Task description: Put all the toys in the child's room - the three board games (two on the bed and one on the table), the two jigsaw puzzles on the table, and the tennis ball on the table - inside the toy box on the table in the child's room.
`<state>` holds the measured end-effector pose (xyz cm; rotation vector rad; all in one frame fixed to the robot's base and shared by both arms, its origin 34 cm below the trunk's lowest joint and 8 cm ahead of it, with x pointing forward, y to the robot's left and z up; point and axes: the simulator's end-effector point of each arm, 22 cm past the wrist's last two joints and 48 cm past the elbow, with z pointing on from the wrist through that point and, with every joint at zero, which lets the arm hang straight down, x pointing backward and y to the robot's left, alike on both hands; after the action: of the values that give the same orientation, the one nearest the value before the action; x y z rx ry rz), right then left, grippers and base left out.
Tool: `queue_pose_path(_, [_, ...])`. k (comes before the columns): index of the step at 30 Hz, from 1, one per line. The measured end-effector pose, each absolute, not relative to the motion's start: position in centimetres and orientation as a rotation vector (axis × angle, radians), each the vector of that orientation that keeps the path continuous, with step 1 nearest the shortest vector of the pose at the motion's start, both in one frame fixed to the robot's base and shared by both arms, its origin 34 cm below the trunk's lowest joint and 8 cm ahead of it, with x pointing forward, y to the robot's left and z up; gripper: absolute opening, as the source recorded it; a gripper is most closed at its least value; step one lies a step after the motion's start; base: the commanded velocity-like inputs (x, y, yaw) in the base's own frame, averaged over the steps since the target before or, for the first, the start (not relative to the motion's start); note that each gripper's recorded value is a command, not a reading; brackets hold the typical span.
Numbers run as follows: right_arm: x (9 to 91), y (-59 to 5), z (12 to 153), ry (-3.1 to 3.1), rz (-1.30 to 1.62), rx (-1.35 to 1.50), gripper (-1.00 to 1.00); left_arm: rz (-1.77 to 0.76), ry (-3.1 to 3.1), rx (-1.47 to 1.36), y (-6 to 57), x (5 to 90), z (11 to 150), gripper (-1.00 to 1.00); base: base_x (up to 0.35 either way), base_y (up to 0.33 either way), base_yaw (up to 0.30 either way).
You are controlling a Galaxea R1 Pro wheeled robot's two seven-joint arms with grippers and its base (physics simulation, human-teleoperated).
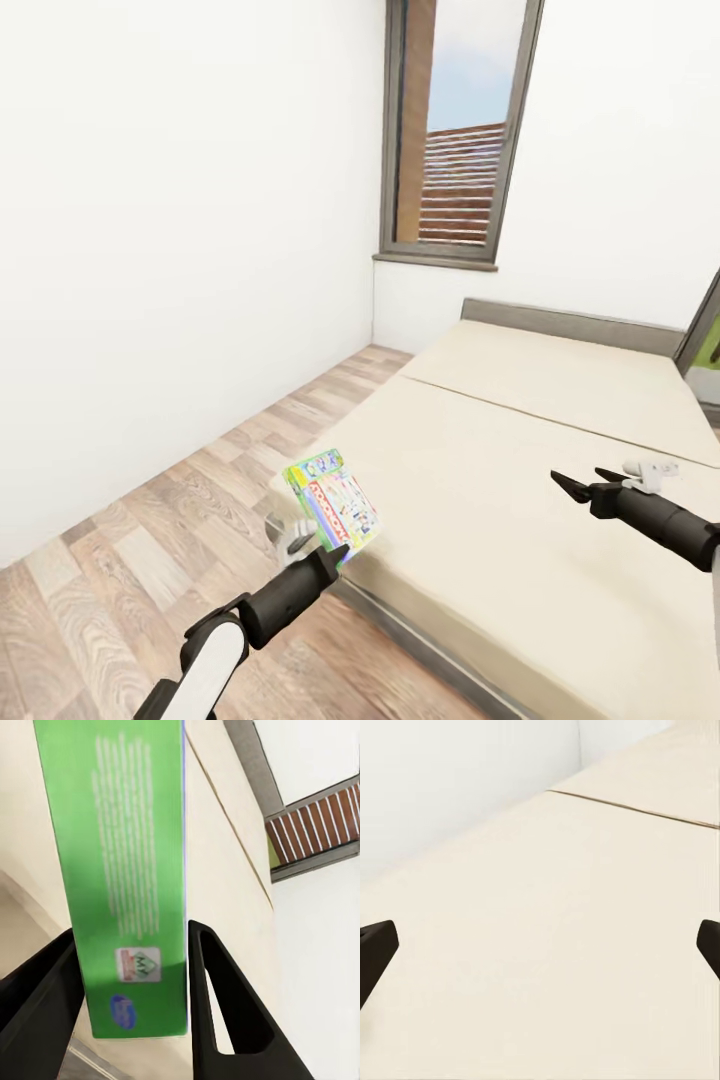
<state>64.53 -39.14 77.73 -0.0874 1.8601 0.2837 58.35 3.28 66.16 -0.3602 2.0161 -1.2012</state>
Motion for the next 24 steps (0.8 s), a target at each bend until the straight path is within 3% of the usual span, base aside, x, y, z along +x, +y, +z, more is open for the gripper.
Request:
queue_pose_path(21, [65.4,-39.0,82.1,1.861,0.286,-0.09,1.0,-1.164,2.011,-0.413,5.1,59.8,70.0,-1.0,0.0,0.0,0.298])
queue_pose_path(24, [65.6,-36.7,81.7,1.884,0.322,-0.129,1.0,-1.153,2.018,-0.421,5.3,60.0,70.2,-1.0,0.0,0.0,0.298])
